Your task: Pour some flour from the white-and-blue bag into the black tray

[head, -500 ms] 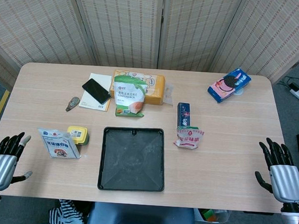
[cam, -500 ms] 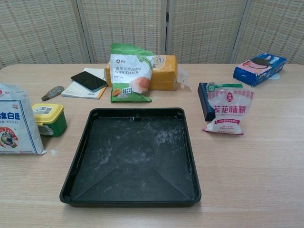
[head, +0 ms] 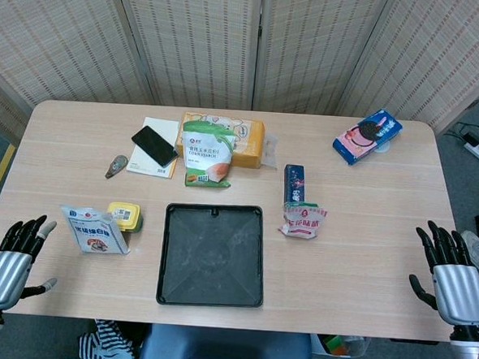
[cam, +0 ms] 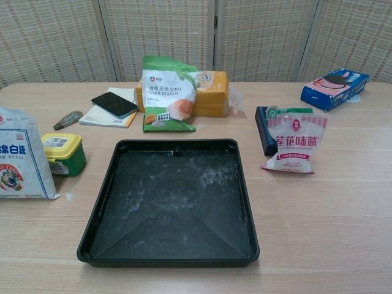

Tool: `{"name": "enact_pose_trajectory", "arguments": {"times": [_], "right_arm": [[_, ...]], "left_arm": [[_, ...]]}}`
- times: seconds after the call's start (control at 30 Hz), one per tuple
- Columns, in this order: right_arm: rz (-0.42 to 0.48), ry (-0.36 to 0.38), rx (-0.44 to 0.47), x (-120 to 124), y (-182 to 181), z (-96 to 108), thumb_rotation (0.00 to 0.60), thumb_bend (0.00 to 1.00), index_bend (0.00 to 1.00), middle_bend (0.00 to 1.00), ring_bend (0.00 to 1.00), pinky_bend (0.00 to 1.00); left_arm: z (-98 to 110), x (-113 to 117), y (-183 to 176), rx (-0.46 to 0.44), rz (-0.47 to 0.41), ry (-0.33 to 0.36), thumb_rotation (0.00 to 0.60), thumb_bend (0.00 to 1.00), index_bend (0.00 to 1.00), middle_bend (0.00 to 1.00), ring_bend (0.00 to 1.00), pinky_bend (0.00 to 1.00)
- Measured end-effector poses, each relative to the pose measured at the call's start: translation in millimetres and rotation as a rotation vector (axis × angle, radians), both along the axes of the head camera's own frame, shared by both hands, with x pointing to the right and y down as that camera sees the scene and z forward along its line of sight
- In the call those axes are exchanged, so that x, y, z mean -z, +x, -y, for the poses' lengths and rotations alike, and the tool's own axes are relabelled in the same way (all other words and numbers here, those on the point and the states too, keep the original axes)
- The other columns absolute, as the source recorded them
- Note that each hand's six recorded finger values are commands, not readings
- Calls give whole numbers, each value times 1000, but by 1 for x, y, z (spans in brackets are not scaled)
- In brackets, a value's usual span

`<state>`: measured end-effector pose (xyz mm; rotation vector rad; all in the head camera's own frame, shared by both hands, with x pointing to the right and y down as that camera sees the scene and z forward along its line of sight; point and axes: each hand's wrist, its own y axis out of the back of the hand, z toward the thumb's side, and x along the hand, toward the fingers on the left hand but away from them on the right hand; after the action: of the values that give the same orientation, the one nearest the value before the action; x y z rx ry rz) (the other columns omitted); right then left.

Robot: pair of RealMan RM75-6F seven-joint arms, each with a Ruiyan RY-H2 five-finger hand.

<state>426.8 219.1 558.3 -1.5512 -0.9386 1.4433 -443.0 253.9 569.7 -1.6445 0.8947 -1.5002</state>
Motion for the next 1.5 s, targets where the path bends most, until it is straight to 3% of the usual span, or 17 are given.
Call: {"name": "enact_pose_trajectory", "arguments": {"times": [0.1,0.17,0.23,0.3,0.43,0.67,0.83,1.0,1.23,1.5], "right_arm": [[3,-8,10,-1,-2,-1,600,343,0,0,0,0],[5,-10,16,-1,-4,-2,600,343,0,0,0,0],[8,-11,20,-1,-5,-2,600,343,0,0,0,0],[12,-11,21,0,-5,-3,600,343,0,0,0,0],[19,-10,22,1,-5,-2,600,343,0,0,0,0],[24,-16,31,0,-7,-3,600,343,0,0,0,0],[42,-16,40,2,-9,-4,600,343,0,0,0,0],[58,-7,51,7,-9,-5,600,343,0,0,0,0],[73,20,74,10,-13,-6,600,343,0,0,0,0],[88,14,104,12,-17,-12,600,343,0,0,0,0]], "left_arm": [[0,3,-3,12,-10,2,600,151,0,0,190,278],[0,6,-3,15,-25,7,600,151,0,0,398,438],[1,9,-2,11,-54,22,600,151,0,0,702,703],[2,10,-3,20,-94,20,600,151,0,0,838,825],[3,7,-7,57,-196,-21,600,150,0,7,966,963],[6,5,-22,207,-467,-141,600,149,0,74,1000,1000],[4,-6,-38,393,-653,-279,600,149,0,120,1000,1000],[7,-15,-52,557,-861,-363,600,145,0,156,1000,1000],[21,-47,-81,662,-951,-394,600,140,11,201,1000,1000],[24,-85,-103,755,-951,-394,600,139,50,232,1000,1000]]}}
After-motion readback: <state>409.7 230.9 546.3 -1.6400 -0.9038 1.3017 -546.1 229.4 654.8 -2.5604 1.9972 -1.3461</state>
